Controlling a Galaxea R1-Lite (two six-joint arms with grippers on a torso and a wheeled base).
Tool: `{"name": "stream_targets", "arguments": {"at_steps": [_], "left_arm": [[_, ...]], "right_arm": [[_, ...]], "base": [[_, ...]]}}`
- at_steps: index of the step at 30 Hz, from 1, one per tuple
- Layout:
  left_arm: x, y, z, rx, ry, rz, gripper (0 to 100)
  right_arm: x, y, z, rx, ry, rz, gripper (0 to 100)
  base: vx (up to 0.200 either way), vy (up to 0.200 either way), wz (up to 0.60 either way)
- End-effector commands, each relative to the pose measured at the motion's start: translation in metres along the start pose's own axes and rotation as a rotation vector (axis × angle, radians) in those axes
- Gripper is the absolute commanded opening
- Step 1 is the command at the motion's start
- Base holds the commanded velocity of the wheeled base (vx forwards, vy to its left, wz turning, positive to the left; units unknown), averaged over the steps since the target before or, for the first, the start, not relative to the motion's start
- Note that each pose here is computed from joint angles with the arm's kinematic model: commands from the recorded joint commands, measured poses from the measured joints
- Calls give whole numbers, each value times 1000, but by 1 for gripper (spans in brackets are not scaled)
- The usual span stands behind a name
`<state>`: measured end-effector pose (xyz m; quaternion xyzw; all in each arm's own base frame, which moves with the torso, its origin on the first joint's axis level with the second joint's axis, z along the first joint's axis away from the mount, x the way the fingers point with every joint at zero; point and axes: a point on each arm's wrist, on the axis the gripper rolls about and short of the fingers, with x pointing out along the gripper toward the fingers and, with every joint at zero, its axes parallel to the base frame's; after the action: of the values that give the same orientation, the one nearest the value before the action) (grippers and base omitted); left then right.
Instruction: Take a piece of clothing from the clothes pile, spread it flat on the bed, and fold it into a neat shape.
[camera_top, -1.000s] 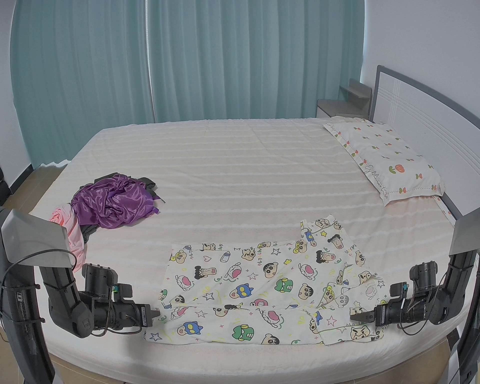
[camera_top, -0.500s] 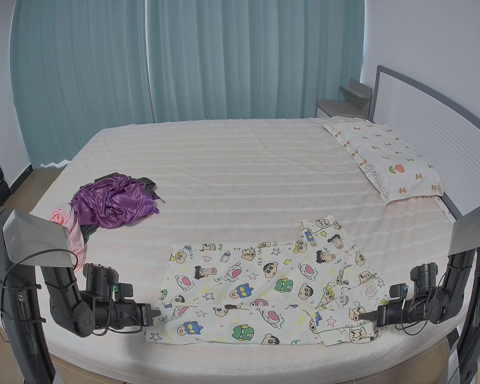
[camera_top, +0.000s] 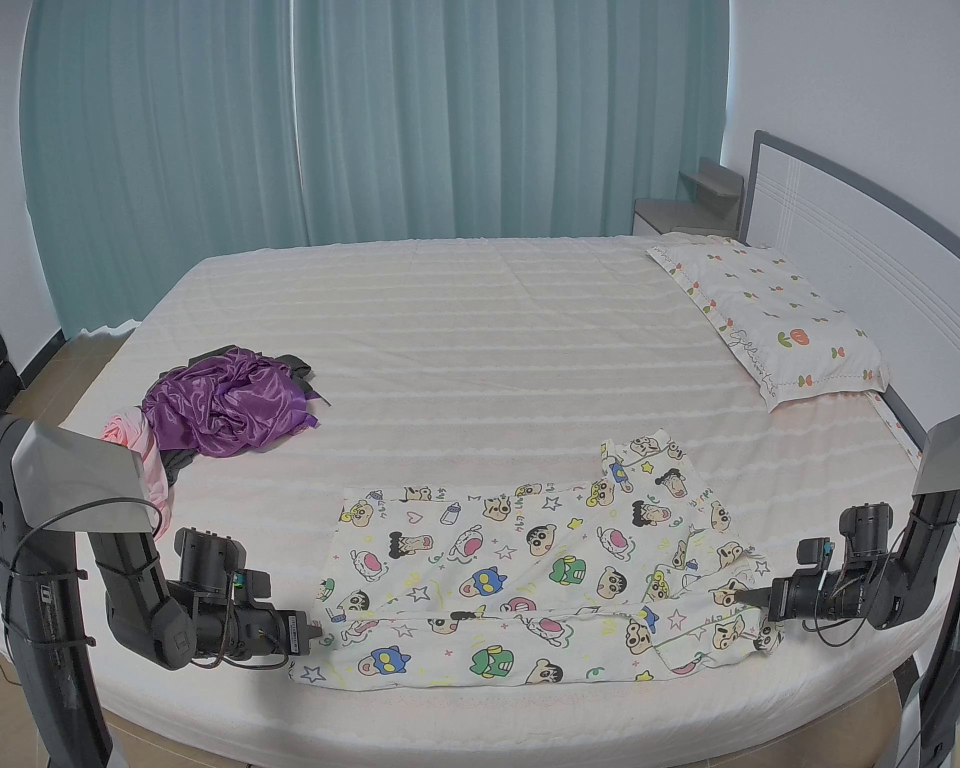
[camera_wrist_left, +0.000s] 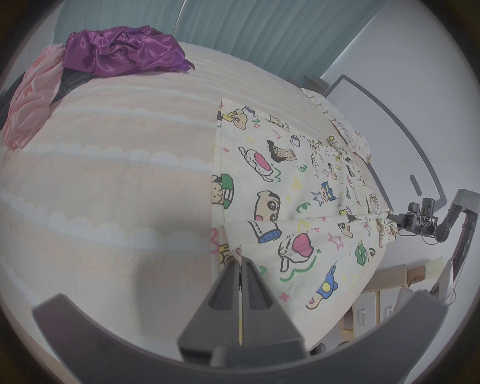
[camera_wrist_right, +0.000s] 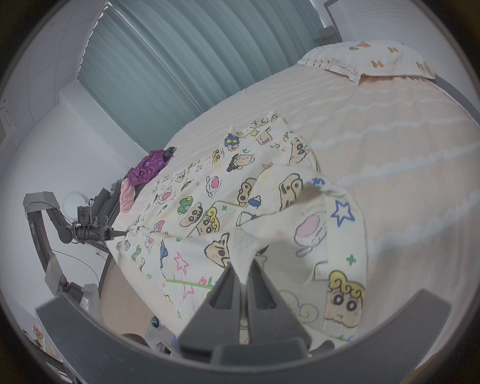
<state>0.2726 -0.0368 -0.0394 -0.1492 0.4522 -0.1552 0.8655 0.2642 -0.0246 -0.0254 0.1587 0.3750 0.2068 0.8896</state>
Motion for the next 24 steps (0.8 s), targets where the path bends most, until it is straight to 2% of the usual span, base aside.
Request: {"name": "stream_targets", "arguments": {"at_steps": [1,7,13,21,22,23,24], "left_arm": [[3,-1,4,8,-16,8,0],[6,-6,8,23,-30,8,0],[7,-7,7,23,-23,8,0],[7,-7,9,21,-31,9,0],[7,-7,10,21,-32,9,100],[8,-7,10,21,-35,10,100],[8,-7,11,21,-37,9,100]], "right_arm": [[3,-3,4,-9,-15,-13,0],[12,-6,6,-27,-28,-21,0],[19,-12,5,-47,-59,-76,0],[23,-10,4,-58,-66,-69,0],[23,-10,4,-60,-64,-69,0],[24,-9,3,-59,-61,-68,0],[24,-9,3,-60,-59,-67,100]], "base": [[0,0,0],[0,0,0],[0,0,0],[0,0,0],[0,0,0],[0,0,0],[0,0,0]]}}
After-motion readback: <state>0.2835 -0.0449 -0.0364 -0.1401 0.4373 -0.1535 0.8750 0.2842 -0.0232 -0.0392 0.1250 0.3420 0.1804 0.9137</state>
